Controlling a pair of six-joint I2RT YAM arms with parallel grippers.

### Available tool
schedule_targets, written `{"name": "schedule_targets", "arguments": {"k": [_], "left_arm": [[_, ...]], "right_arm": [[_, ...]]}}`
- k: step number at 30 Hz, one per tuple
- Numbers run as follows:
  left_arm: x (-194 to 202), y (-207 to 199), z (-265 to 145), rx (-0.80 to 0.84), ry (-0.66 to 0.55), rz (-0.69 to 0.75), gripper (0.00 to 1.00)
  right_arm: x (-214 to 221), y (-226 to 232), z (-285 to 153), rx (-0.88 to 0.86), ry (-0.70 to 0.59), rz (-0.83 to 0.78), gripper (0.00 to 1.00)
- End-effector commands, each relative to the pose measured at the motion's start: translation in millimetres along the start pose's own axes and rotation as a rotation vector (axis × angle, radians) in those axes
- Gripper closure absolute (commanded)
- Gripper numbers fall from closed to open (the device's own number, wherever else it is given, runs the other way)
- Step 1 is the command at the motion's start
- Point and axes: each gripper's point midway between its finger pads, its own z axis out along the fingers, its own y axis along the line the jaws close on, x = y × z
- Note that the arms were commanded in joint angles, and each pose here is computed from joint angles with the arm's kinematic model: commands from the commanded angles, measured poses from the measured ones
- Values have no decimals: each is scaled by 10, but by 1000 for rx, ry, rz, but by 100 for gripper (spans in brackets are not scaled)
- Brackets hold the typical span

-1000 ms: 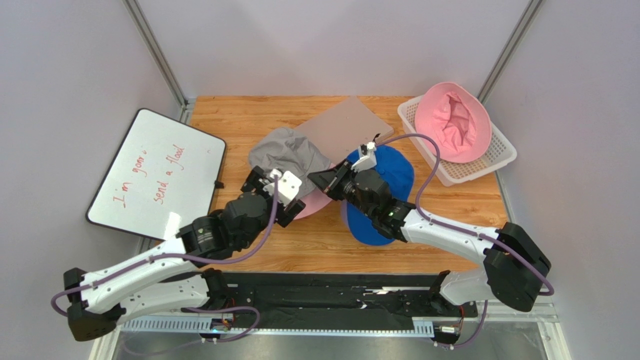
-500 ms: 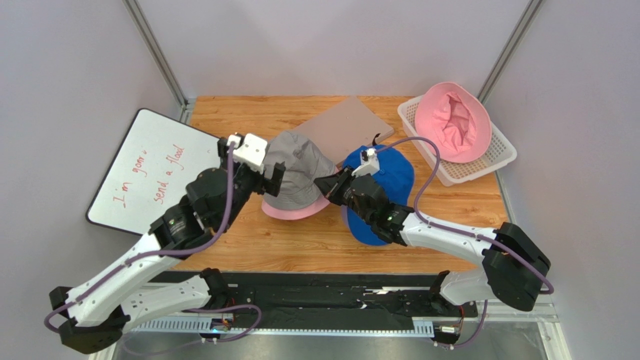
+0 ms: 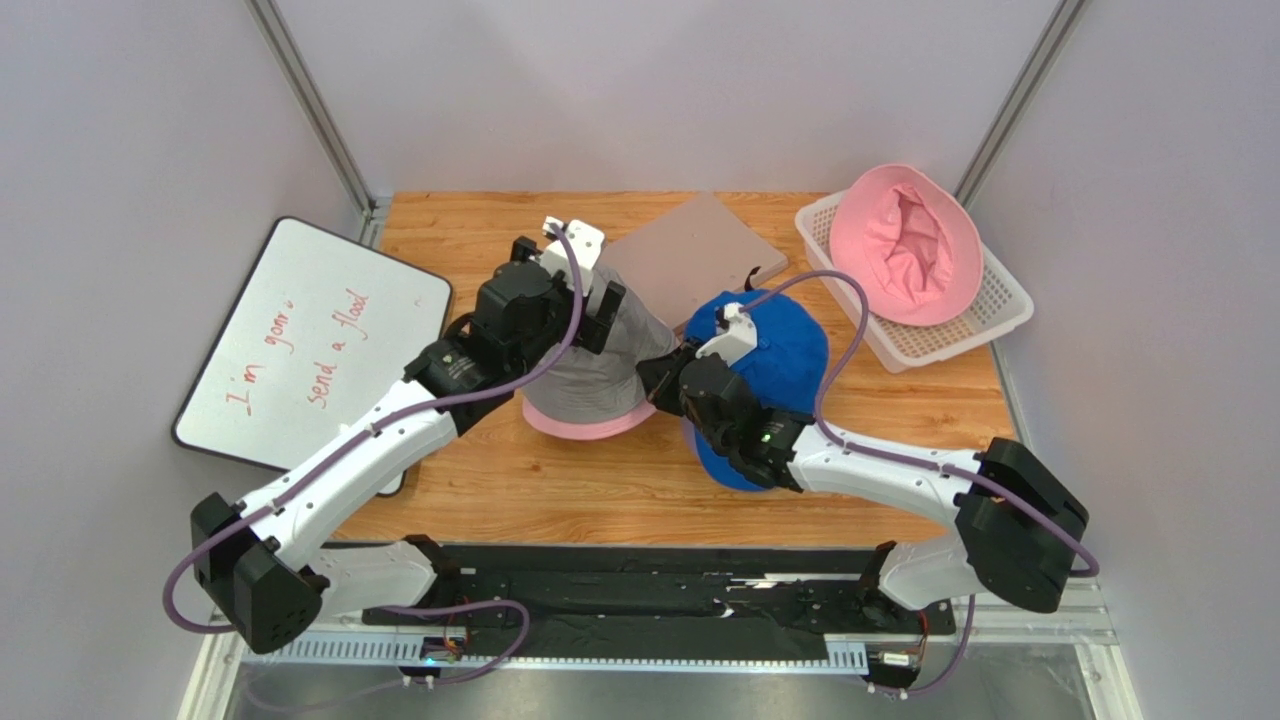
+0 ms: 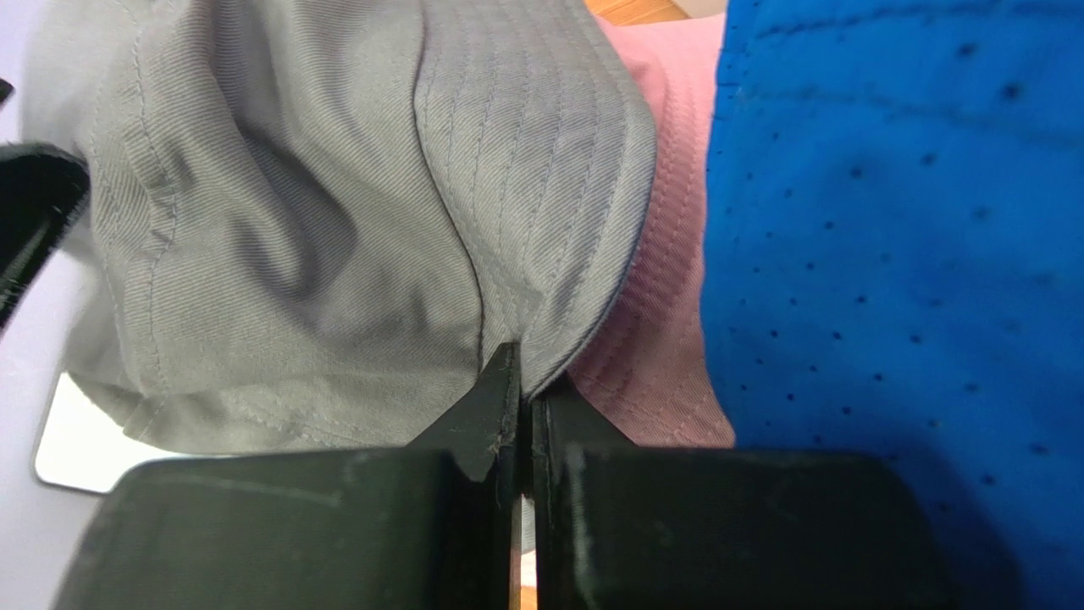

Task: Stack the hats
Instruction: Stack the hat on the hat.

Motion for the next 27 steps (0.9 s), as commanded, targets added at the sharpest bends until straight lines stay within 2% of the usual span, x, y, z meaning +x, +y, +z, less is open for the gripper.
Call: {"name": "schedule_targets", "arguments": {"k": [1, 8, 17, 27], "left_arm": [[-447, -34, 38, 30, -132, -59, 0], [-316, -77, 173, 54, -108, -59, 0], [17, -81, 324, 46, -35, -72, 0], [197, 53, 349, -10, -10, -89, 0]], "right_arm": [[117, -386, 47, 153, -9, -116, 100], [294, -417, 87, 182, 19, -184, 100], [231, -391, 39, 187, 7, -236, 100], [561, -211, 228, 144, 102, -323, 100]]}}
